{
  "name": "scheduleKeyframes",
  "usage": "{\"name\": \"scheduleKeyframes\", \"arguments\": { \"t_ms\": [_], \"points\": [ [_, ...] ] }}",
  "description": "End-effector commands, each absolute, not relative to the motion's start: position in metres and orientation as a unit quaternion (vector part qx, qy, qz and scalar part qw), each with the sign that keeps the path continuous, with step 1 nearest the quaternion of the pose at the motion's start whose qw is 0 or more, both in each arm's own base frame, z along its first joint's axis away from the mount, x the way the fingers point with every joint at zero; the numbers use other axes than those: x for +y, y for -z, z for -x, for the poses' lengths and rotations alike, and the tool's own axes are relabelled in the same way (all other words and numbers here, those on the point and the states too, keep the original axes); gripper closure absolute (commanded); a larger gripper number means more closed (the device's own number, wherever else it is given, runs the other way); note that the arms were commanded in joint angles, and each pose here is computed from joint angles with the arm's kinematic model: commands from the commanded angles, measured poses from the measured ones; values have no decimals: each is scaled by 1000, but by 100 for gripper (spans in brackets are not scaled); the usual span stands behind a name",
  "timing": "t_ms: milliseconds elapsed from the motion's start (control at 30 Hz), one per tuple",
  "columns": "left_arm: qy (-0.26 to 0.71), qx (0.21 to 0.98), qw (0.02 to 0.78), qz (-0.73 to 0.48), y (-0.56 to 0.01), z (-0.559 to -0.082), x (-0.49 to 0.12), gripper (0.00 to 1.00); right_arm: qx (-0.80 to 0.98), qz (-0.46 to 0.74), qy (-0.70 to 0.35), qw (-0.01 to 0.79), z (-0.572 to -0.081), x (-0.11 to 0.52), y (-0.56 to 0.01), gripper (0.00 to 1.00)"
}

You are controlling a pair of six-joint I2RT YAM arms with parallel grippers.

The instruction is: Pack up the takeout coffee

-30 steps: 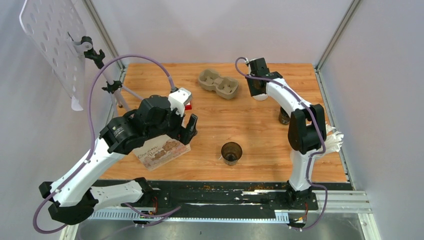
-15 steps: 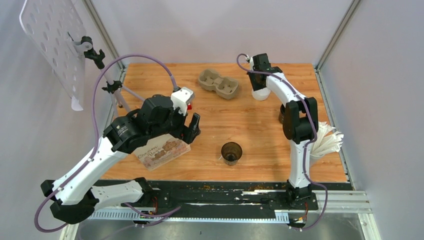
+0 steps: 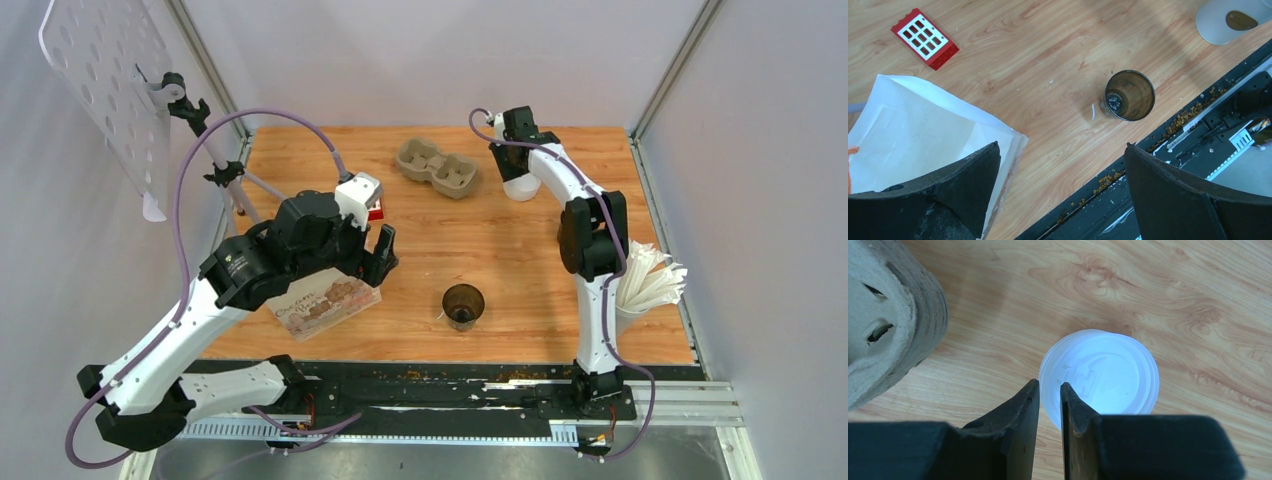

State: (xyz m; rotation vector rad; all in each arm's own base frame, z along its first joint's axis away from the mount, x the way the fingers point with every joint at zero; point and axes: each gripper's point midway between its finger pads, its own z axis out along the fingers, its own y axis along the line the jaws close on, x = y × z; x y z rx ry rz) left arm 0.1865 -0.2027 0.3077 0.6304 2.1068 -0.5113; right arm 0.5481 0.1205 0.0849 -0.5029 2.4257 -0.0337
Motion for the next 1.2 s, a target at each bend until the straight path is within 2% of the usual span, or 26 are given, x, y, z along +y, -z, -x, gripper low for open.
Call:
{"name": "scheduleKeyframes", "arguments": {
  "t_ms": [0,800,1167],
  "points": [
    [213,828,457,-244,-326,-189,-202,0,919,195,5,344,-560,124,-95,77],
    [209,830,455,-245,-323,-187,-198,1,924,194,21,330,-560,108,-85,81],
    [211,827,460,-244,-328,-187,-197,4,919,199,9,340,-559,108,-99,100]
  ]
}}
